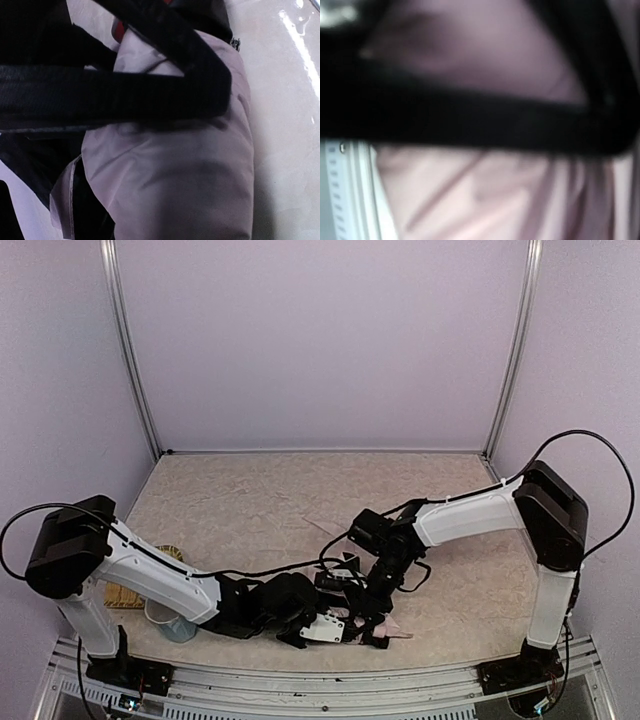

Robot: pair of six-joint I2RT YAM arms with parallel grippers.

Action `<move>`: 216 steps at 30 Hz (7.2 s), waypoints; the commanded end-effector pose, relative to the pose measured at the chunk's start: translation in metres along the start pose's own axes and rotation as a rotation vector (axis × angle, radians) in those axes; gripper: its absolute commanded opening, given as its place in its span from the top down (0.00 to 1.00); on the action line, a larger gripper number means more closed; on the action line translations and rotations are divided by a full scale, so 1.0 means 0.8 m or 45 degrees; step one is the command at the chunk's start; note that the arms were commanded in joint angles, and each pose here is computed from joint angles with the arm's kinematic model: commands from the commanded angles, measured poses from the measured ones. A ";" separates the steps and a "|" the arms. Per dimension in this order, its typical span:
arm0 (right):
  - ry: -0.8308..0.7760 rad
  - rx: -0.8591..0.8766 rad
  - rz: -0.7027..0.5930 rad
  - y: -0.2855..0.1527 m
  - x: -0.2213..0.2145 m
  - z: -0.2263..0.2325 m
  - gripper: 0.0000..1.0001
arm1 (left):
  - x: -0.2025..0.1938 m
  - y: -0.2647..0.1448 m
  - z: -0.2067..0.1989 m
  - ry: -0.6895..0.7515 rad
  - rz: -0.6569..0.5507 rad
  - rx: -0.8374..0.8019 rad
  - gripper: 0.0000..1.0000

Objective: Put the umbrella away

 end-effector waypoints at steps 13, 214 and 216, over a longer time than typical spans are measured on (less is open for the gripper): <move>-0.245 -0.608 -0.845 -0.166 0.031 0.038 0.35 | -0.023 0.011 -0.096 -0.560 0.043 -0.654 0.74; 0.460 -0.772 -0.899 -0.123 -0.039 0.077 0.49 | -0.060 0.059 -0.097 -1.002 -0.072 -0.888 0.62; 0.287 -0.833 -0.825 -0.120 -0.026 0.080 0.48 | -0.060 0.060 -0.101 -1.010 -0.069 -0.909 0.63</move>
Point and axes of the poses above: each gripper's point midway between its finger pads, its own y axis out along the fingers, its own z axis along the line the jaws close on, x = y × z, the point moved 1 cm from there along -y, back along the fingers, and after that the axes turned 9 degrees about y, right-handed, at the moved point
